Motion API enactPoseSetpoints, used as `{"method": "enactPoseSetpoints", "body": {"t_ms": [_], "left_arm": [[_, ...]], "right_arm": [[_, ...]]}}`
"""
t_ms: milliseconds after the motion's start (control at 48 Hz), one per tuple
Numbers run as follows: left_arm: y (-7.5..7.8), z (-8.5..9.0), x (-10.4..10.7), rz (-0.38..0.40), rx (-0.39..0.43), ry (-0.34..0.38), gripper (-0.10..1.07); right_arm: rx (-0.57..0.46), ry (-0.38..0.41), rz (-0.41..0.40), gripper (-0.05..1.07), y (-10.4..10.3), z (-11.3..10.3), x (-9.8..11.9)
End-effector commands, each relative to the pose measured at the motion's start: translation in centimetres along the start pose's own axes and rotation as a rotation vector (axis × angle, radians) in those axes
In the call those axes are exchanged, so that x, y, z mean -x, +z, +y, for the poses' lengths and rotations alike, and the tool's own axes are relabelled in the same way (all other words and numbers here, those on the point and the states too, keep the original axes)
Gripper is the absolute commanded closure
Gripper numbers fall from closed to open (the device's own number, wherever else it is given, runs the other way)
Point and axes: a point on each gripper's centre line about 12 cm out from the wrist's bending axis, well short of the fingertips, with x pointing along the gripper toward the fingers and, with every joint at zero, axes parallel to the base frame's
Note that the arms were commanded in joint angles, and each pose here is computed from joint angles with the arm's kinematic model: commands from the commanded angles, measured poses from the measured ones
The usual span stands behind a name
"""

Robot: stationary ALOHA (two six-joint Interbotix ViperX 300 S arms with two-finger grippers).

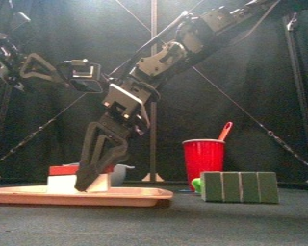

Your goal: Place salmon sushi below green sushi roll

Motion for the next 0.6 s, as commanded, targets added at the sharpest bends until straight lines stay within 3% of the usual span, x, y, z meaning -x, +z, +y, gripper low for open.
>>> {"method": "enactPoseSetpoints", "body": {"t_ms": [0, 292, 583], "left_arm": [[0.5, 0.1, -0.1, -0.017, -0.001, 0.003, 0.43], [0.5, 0.1, -0.1, -0.015, -0.001, 0.003, 0.43], [0.5, 0.1, -0.1, -0.015, -0.001, 0.003, 0.43]], "right_arm": [[0.000, 0.002, -0.086, 0.34, 2.8, 0.0, 2.7], [-0.003, 0.002, -0.098, 0.34, 3.1, 0.0, 3.3], [0.004, 0.011, -0.098, 0.34, 2.2, 0.6, 5.8]]}}
